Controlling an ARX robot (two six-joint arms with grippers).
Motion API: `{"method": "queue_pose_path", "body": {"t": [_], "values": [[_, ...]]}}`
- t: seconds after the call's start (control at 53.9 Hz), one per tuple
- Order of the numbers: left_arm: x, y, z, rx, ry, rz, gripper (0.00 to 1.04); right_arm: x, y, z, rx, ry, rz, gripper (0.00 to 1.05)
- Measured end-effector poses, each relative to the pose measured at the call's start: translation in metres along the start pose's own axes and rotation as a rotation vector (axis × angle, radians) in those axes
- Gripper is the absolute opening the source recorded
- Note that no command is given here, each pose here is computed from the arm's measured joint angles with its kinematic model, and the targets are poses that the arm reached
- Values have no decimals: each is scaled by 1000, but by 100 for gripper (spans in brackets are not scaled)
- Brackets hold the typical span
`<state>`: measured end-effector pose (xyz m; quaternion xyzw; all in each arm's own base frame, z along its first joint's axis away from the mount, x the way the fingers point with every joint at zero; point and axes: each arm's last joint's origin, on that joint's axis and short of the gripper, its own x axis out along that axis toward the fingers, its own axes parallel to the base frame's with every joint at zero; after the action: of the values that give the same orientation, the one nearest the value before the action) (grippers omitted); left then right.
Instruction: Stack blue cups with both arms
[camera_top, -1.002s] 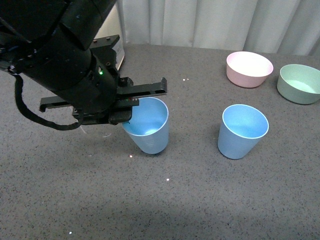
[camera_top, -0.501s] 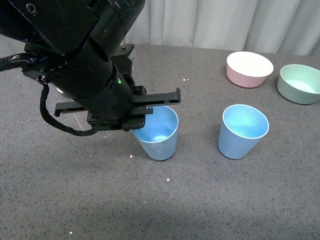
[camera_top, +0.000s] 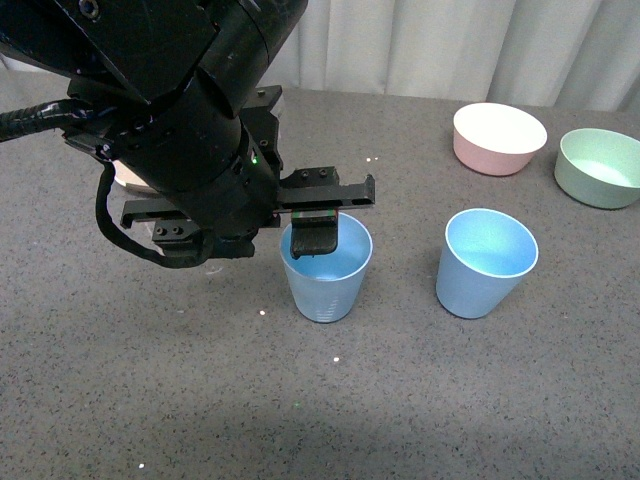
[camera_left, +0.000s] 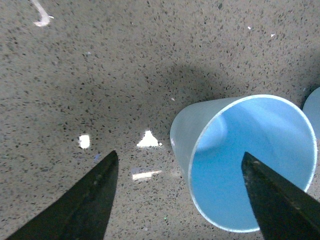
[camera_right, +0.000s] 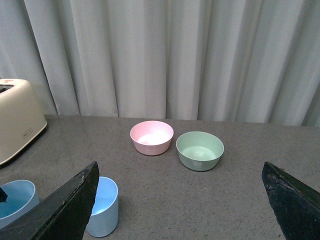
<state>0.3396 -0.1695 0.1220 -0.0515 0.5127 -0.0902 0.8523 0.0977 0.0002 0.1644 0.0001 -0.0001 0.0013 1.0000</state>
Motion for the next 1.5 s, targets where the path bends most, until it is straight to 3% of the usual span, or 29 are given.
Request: {"method": "queue_pose_path", "body": {"t": [0.204, 0.297, 0.371, 0.427, 0.483, 0.538, 0.594, 0.761, 1.095, 1.504], "values": [[-21, 1, 6, 3, -45, -9, 100, 0, 0, 0, 0, 0, 0, 95], [-13, 9, 1, 88, -313, 115, 90, 0, 0, 0, 0, 0, 0, 95], [-9, 26, -20, 134, -513, 208, 79, 0, 0, 0, 0, 0, 1, 95], [-14, 43, -38, 135, -652, 216, 70, 0, 0, 0, 0, 0, -1, 95], [-41, 60, -45, 102, -893, 191, 57, 0, 0, 0, 0, 0, -2, 95], [-65, 68, -45, 83, -1029, 173, 49, 0, 0, 0, 0, 0, -1, 95], [-81, 73, -46, 77, -1088, 166, 41, 0, 0, 0, 0, 0, 0, 95], [-110, 100, -81, 96, -1065, 178, 4, 0, 0, 0, 0, 0, 0, 95], [-142, 125, -129, 104, -1064, 182, 4, 0, 0, 0, 0, 0, 0, 95], [-164, 137, -155, 103, -1079, 184, 4, 0, 0, 0, 0, 0, 0, 95]]}}
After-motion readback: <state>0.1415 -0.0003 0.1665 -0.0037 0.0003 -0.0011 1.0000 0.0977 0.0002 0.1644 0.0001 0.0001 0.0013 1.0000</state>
